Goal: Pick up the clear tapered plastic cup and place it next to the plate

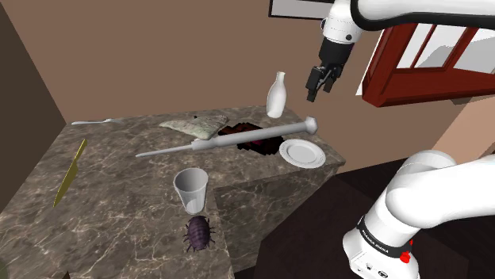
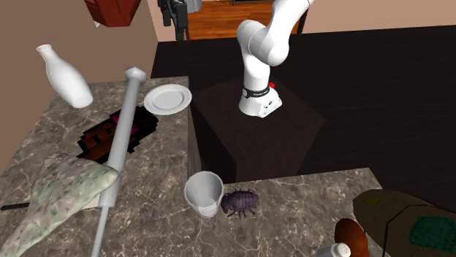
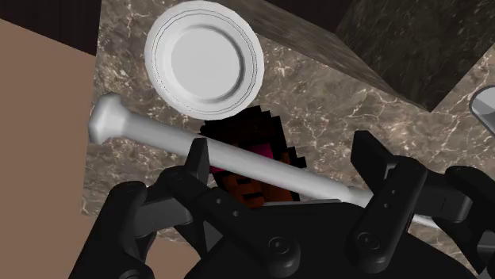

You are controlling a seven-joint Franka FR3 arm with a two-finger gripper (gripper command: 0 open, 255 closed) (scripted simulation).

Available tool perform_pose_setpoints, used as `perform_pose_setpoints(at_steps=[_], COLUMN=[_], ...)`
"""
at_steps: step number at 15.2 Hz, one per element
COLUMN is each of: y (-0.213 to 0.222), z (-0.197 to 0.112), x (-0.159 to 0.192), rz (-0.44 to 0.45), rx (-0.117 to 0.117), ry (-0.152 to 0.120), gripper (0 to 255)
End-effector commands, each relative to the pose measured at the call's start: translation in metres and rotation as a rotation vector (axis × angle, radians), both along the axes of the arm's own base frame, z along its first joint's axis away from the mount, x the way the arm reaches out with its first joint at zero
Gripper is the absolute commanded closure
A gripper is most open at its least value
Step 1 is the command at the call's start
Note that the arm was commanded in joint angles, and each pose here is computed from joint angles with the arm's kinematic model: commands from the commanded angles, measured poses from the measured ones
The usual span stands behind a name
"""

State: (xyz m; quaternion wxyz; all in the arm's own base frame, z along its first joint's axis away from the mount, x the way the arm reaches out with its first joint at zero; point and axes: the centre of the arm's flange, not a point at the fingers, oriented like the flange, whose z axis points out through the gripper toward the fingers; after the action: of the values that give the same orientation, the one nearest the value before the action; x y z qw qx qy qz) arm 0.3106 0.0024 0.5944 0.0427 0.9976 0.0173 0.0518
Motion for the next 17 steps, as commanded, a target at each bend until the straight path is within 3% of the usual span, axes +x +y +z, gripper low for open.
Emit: perform_pose_setpoints(at_steps=[1,17], y=[0.000,0.157], z=[0.000,-0.106], x=[0.000,0.065], rz=[0.000,0.014], rx=[0.000,0.103], ry=[0.000,0.047], gripper=[0,0])
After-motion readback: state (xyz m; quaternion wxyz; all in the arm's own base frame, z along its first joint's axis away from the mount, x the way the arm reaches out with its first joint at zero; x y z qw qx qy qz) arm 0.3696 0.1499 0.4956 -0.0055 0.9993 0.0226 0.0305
